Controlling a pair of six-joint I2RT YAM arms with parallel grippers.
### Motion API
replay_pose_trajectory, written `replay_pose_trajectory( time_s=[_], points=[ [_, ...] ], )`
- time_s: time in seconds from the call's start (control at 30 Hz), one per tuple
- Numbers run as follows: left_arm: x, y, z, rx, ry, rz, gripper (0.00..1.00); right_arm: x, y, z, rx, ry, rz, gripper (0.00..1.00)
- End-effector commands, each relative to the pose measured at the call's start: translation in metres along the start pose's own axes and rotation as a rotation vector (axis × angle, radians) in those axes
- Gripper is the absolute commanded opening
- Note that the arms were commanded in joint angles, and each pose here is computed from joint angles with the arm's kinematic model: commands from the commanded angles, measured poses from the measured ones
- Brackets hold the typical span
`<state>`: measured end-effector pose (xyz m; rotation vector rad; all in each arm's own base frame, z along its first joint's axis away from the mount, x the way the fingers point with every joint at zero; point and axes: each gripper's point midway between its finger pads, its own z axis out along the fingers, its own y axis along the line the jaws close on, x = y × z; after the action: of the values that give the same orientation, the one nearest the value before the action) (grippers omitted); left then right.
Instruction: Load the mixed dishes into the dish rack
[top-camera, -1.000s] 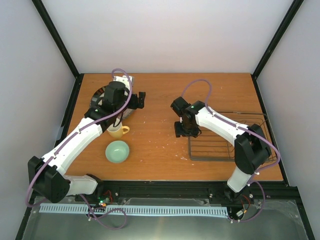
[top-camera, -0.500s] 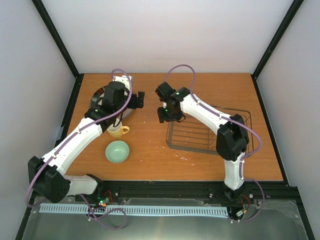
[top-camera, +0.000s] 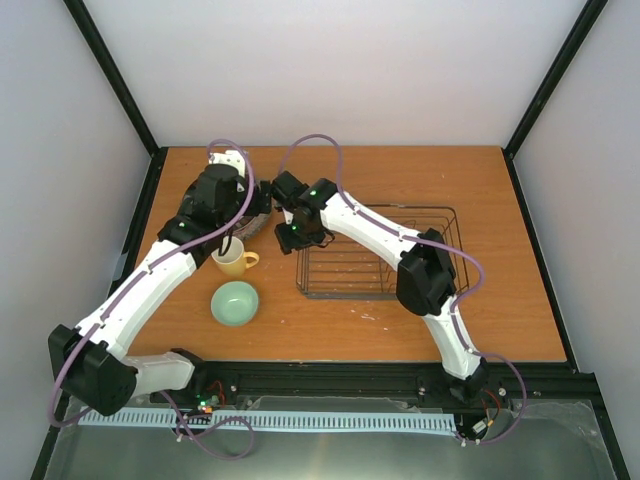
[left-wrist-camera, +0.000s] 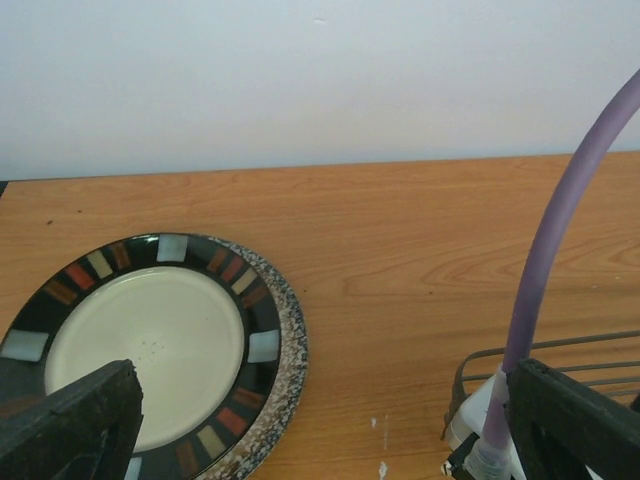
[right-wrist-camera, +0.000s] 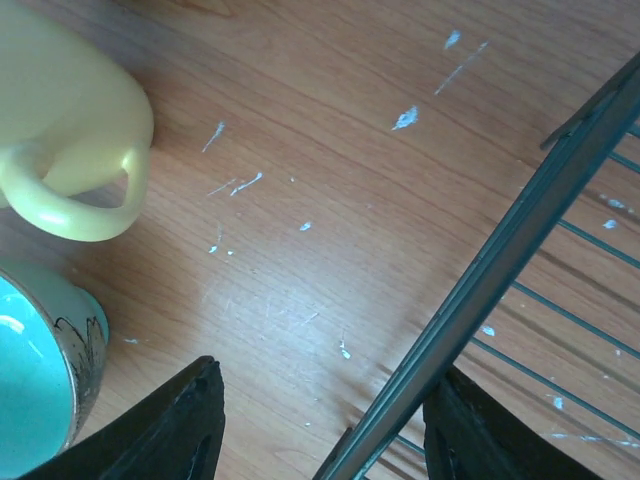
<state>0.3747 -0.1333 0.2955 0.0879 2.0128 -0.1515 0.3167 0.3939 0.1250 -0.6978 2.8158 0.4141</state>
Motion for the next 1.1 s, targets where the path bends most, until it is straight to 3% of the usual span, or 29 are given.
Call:
replay_pose_trajectory(
  time_s=[0.0,0.37,0.5,0.7,0.87,0.97,1.07],
  points=[
    [-0.017,-0.002,-0.01,0.008,-0.058,-0.004,1.0,0.015,0.025,0.007,-0.03,0.046,-0.061,0.55],
    [-0.027,0.002,-0.015,-0.01,-0.086,-0.013,1.0,0.01,0.048,0.003,-0.123,0.039,-0.079,0.55],
    [-0.035,0.011,-0.024,-0.051,-0.113,-0.024,1.0,0.008,0.039,-0.005,-0.05,0.014,-0.08,0.58],
    [-0.054,0.019,-0.045,-0.068,-0.194,-0.035,1.0,-0.004,0.029,-0.056,-0.029,-0.091,-0.072,0.71],
    [-0.051,0.029,-0.047,-0.103,-0.199,-0.03,1.0,-0.006,0.006,-0.115,-0.006,-0.21,-0.015,0.75],
    [-0.047,0.027,-0.045,-0.09,-0.19,-0.034,1.0,0.009,-0.044,-0.115,0.067,-0.188,0.069,0.65],
    [-0.045,0.025,-0.042,-0.078,-0.182,-0.04,1.0,0.028,-0.089,-0.098,0.117,-0.14,0.141,0.43]
  ],
)
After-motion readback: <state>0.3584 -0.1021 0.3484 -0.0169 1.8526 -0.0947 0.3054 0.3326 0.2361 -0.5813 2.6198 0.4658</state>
